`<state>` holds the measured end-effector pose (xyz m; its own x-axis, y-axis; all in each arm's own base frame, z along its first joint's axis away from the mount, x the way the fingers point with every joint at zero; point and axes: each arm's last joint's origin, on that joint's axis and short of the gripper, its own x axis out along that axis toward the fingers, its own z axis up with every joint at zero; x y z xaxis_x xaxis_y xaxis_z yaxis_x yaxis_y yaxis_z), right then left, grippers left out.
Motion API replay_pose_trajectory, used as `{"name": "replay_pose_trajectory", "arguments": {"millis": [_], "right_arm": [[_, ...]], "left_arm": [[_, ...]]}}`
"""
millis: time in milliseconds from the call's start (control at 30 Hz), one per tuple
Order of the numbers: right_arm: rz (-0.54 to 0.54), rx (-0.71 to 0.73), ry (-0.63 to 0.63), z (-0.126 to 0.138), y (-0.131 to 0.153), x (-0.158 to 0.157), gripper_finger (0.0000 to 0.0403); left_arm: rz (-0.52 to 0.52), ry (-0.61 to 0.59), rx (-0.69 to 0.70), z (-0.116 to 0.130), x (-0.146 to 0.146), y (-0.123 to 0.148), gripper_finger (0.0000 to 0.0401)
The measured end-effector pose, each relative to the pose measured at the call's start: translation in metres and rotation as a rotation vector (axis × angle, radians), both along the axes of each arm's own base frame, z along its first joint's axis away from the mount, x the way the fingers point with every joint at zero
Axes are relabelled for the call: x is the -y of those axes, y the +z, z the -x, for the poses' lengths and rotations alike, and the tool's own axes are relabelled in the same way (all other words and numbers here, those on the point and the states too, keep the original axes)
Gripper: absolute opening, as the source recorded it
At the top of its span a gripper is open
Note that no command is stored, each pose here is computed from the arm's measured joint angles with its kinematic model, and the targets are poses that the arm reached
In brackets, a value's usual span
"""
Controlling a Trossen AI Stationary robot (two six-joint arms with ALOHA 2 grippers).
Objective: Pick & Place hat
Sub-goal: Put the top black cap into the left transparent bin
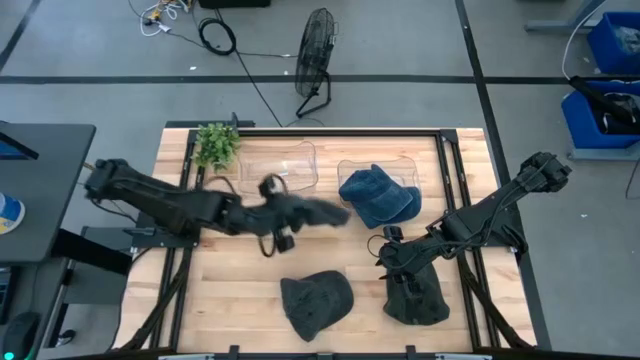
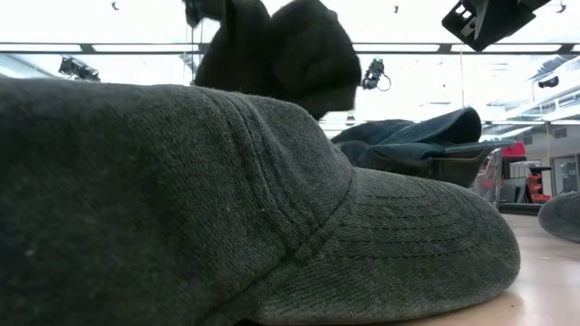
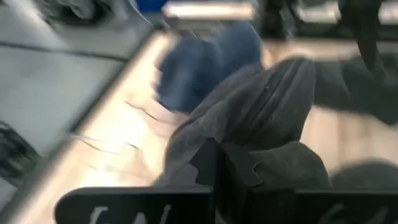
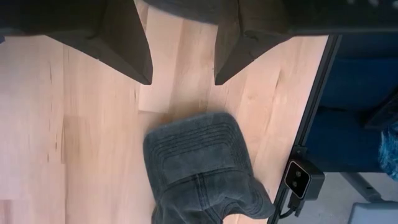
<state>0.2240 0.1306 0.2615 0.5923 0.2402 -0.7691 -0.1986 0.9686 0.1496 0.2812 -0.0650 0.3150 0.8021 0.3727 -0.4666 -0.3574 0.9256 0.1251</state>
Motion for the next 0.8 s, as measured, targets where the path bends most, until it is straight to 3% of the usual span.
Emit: {"name": "replay_pose_trajectory", "arguments": {"millis": [167,300,567,700,800], "right_arm": [[-0.001,0.002,0.0,0.0,0.0,0.0,0.0178],[-0.001,0.002,0.0,0.0,0.0,0.0,0.0178],[-0.002,0.004,0.0,0.0,0.0,0.0,0.0178],[-0.003,0.006,0.0,0.0,0.0,0.0,0.0178],[-0.003,0.006,0.0,0.0,0.001,0.0,0.0178]], "left_arm": [[-0.121,0.111,0.073,0.022,-0.017,0.027,0.0006],[-0.18,0.223,0.047,0.034,-0.034,0.032,0.0007],[-0.051,0.451,-0.144,0.043,-0.065,0.004,0.0009],[0.048,0.465,-0.21,0.04,-0.072,-0.007,0.001],[0.062,0.473,-0.236,0.035,-0.075,-0.013,0.0009]]}}
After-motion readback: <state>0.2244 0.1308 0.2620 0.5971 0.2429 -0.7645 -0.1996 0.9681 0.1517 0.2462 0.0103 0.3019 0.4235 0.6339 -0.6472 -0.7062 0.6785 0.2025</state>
